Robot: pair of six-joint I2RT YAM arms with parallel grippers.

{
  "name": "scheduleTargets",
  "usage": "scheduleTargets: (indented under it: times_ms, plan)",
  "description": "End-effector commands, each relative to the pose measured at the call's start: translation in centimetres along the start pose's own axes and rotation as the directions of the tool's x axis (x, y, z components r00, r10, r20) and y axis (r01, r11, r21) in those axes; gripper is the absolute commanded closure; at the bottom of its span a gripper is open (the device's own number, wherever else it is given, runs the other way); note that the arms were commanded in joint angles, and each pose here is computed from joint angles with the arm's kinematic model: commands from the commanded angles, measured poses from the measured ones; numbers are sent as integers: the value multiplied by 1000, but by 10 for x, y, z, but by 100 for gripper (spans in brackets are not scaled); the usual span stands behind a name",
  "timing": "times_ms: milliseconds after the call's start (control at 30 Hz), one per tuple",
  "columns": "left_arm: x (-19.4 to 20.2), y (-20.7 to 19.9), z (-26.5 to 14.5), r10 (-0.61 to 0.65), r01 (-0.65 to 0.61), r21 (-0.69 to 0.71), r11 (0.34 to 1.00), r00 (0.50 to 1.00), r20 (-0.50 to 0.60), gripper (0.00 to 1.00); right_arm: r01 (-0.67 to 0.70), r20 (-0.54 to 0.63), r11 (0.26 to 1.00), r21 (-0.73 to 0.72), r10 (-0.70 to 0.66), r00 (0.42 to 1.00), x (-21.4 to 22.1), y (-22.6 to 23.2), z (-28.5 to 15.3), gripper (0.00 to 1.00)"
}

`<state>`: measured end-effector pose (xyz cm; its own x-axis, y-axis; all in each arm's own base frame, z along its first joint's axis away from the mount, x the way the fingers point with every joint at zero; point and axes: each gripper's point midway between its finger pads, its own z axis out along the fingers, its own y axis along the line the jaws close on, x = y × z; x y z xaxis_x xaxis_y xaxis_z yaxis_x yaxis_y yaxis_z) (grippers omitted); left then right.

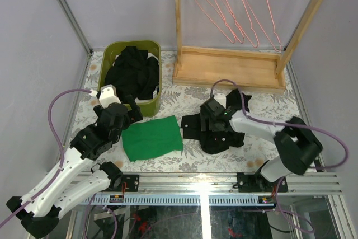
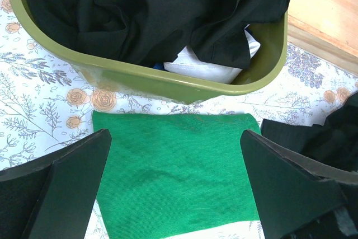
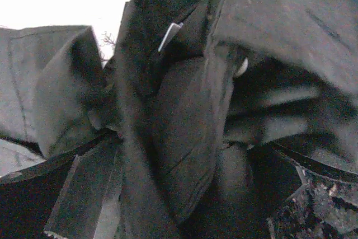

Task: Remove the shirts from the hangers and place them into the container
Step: Pick up the shirt from the center of the board.

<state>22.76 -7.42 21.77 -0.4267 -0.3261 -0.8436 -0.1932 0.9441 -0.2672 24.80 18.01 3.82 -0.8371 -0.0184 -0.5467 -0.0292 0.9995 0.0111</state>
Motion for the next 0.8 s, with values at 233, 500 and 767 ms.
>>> scheduleTargets:
  times_ms: [233,500,767]
  plan:
    - [-4,3,2,-10,11,-21,1000,1000,23,0,190,-333,969,159,-129,934,95,-25,59,20]
    - [-4,3,3,-8,9,-24,1000,1000,23,0,190,-248,975,111,-158,956,86,-11,54,81]
    - [-5,4,1,-15,16,-20,1000,999,30,0,17,180,982,-186,17,983,-29,36,-34,100]
